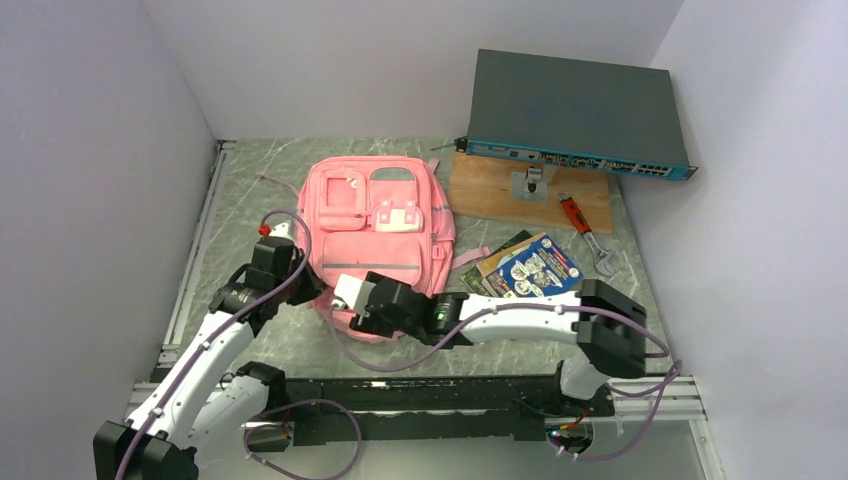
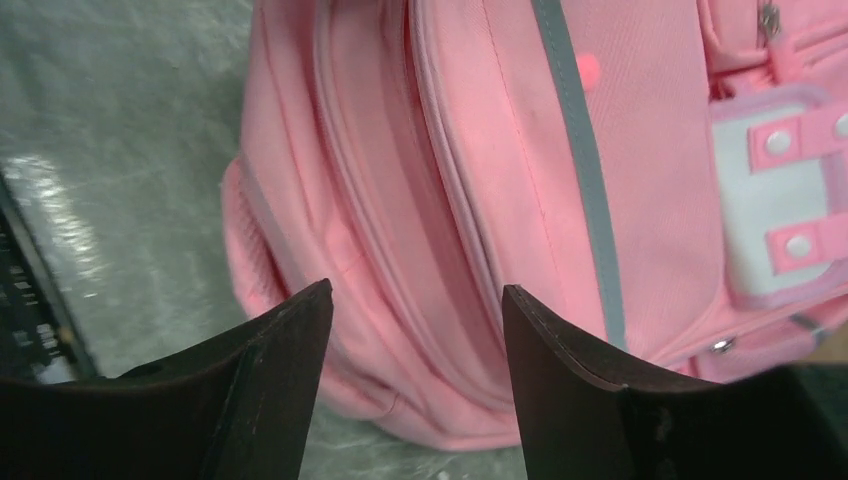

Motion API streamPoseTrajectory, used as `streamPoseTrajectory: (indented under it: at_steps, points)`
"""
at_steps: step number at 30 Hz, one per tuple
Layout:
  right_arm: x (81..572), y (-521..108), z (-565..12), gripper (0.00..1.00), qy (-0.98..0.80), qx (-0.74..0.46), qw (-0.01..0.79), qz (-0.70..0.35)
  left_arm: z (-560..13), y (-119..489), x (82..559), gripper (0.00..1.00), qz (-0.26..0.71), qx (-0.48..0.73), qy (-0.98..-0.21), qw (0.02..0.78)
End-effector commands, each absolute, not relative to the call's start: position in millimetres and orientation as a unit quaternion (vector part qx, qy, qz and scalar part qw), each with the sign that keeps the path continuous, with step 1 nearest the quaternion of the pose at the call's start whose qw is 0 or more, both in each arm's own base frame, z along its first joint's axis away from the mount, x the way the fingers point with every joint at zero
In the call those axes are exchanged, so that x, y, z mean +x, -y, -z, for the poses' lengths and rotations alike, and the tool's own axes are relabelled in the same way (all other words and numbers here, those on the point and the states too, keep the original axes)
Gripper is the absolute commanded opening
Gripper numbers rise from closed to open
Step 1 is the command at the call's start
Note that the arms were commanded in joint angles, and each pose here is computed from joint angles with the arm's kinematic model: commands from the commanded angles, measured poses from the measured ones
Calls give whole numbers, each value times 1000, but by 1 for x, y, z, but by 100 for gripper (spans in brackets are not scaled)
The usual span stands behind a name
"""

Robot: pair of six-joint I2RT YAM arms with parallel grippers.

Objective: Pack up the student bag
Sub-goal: Unzip the student bag at the center of the board.

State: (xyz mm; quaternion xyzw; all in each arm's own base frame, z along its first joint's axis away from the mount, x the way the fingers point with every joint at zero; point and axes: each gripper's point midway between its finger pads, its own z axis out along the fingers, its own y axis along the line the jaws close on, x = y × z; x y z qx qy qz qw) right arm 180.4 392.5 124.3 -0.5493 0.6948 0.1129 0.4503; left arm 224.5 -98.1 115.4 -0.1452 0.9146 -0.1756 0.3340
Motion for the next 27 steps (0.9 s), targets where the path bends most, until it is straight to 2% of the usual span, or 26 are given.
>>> streamPoseTrajectory:
  at_steps: [1,6,13,15,16,21,27]
  points:
    - [219,-417,-162,64,-635,-558,533,-33,-136,107,227,0,207,-129,-903,355]
    - [227,-429,-166,59,-626,-548,554,-8,-135,108,224,0,212,-128,-902,355]
    - [227,-439,-148,53,-624,-560,545,-10,-142,110,225,0,220,-125,-898,360]
    - [231,-436,-144,43,-629,-553,546,4,-145,109,226,0,218,-126,-896,365]
    - [234,-433,-143,34,-632,-547,549,14,-146,107,226,0,214,-129,-896,367]
    - [244,-411,-148,0,-646,-499,577,42,-143,97,225,0,192,-156,-896,370]
    - [229,-393,-152,0,-620,-503,602,-11,-133,67,229,0,111,-215,-901,359]
